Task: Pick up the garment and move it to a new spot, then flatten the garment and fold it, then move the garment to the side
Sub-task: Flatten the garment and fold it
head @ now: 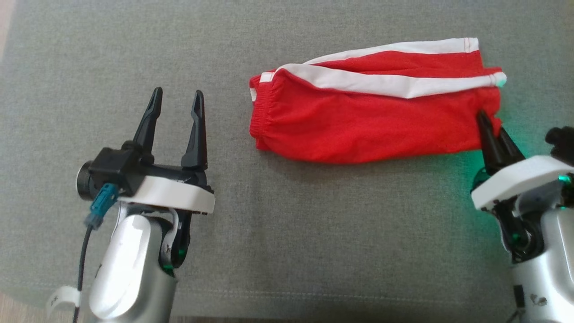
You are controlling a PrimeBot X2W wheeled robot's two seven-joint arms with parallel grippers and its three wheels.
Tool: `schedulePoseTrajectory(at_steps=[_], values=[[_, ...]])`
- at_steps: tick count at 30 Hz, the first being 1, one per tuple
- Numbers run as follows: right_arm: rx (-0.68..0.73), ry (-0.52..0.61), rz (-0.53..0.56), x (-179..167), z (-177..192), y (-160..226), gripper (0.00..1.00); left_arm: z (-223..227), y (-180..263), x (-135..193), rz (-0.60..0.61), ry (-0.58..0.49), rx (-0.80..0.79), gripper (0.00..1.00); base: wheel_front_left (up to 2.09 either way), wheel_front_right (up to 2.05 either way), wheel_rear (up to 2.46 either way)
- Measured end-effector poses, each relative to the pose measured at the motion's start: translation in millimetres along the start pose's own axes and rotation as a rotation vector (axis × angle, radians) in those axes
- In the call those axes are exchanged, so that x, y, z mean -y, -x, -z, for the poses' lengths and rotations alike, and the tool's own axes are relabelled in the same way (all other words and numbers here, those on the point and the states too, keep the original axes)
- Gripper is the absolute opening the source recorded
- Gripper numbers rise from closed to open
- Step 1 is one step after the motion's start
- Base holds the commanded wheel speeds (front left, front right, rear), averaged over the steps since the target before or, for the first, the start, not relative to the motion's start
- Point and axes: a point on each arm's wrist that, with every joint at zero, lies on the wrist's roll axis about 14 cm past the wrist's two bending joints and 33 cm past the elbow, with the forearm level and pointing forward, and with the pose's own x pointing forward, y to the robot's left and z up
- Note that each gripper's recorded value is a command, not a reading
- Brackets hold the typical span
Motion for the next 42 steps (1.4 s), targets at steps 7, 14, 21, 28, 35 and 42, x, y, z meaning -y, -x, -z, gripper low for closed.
schedulePoseTrajectory(at_steps=[7,14,21,28,35,42], values=[[0.053,0.099,-0.178,-64.9,-31.9,-8.5,0.00,-7.0,4.8,-2.0,-0.007,-0.004,0.014,1.00,0.00,0.00,0.00],[0.032,0.226,-0.435,-159.5,-35.1,-10.6,0.00,-10.6,13.5,-10.4,-0.037,0.001,0.016,1.00,0.00,0.00,0.00],[-0.142,0.238,-0.644,-226.3,27.6,8.7,0.00,-12.6,19.3,-17.2,-0.066,0.004,0.016,1.00,0.00,0.00,0.00],[-0.220,0.218,-0.673,-234.7,62.5,11.7,1.00,-9.7,19.8,-20.7,-0.081,0.005,0.008,1.00,0.00,0.00,0.00],[-0.047,0.161,-0.674,-236.7,34.6,7.8,1.00,-7.2,16.5,-15.4,-0.066,0.009,0.005,1.00,0.00,0.00,0.00],[0.234,0.096,-0.601,-212.8,-32.8,2.4,1.00,-7.6,11.6,-10.9,-0.051,0.002,0.010,1.00,0.00,0.00,0.00]])
